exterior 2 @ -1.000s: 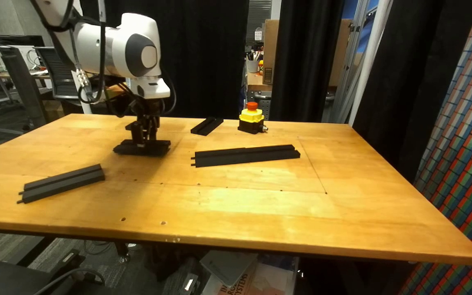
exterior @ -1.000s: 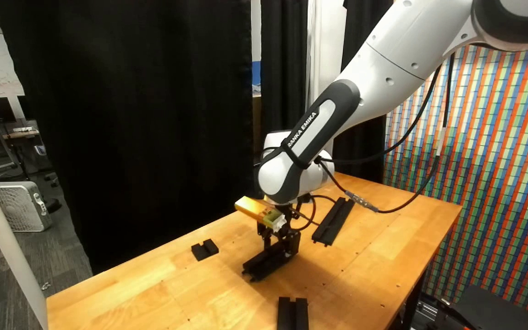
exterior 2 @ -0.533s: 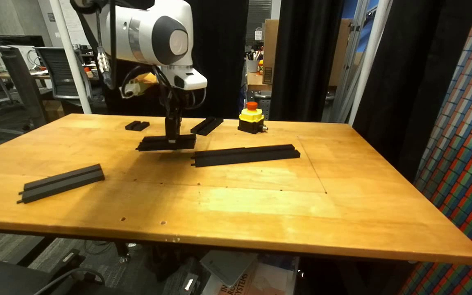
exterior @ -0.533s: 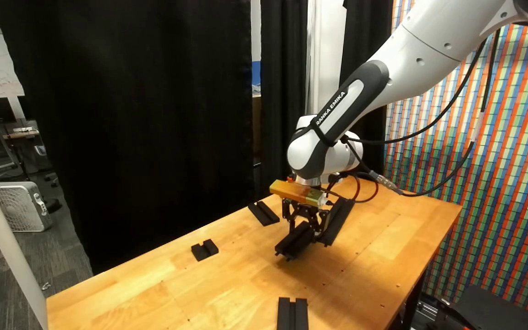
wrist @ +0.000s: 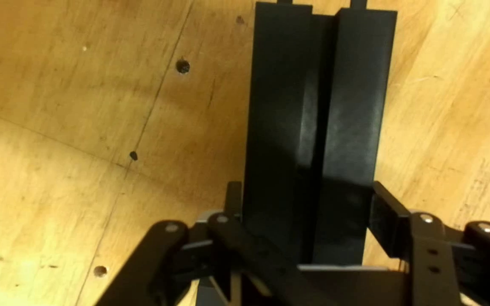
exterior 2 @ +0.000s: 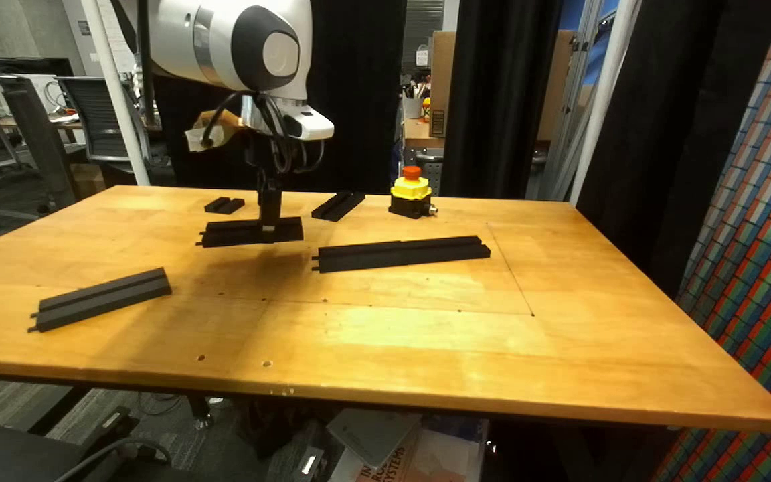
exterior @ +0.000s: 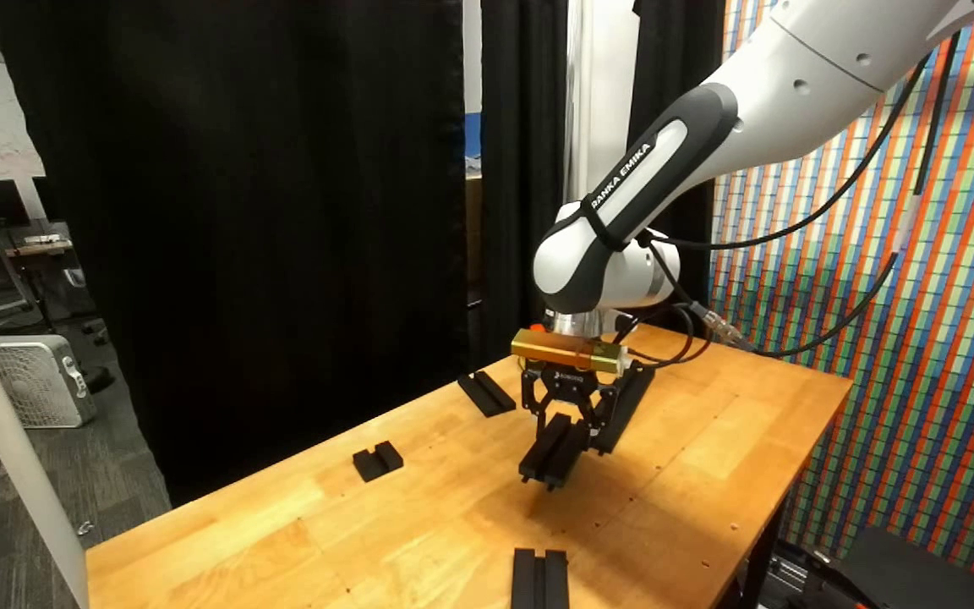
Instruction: Connect four black pieces together
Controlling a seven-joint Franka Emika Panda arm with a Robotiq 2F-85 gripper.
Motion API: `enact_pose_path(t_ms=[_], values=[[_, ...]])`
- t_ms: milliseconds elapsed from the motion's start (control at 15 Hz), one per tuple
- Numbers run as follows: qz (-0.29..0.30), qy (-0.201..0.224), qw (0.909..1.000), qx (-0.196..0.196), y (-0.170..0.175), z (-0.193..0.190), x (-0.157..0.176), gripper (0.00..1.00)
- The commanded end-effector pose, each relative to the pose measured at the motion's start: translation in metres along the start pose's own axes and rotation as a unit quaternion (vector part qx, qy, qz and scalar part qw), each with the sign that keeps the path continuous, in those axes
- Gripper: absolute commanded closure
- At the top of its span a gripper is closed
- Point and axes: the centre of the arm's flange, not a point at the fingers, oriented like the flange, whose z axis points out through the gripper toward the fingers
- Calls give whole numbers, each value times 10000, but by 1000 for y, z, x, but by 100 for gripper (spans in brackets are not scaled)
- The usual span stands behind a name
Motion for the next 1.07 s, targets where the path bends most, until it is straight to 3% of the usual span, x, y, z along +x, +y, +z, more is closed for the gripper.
enact_pose_path(t_ms=[0, 1000], values=[[-64, -136, 9999, 18, 9, -1, -4, 54], [102, -470, 9988, -53, 21, 32, 17, 54]])
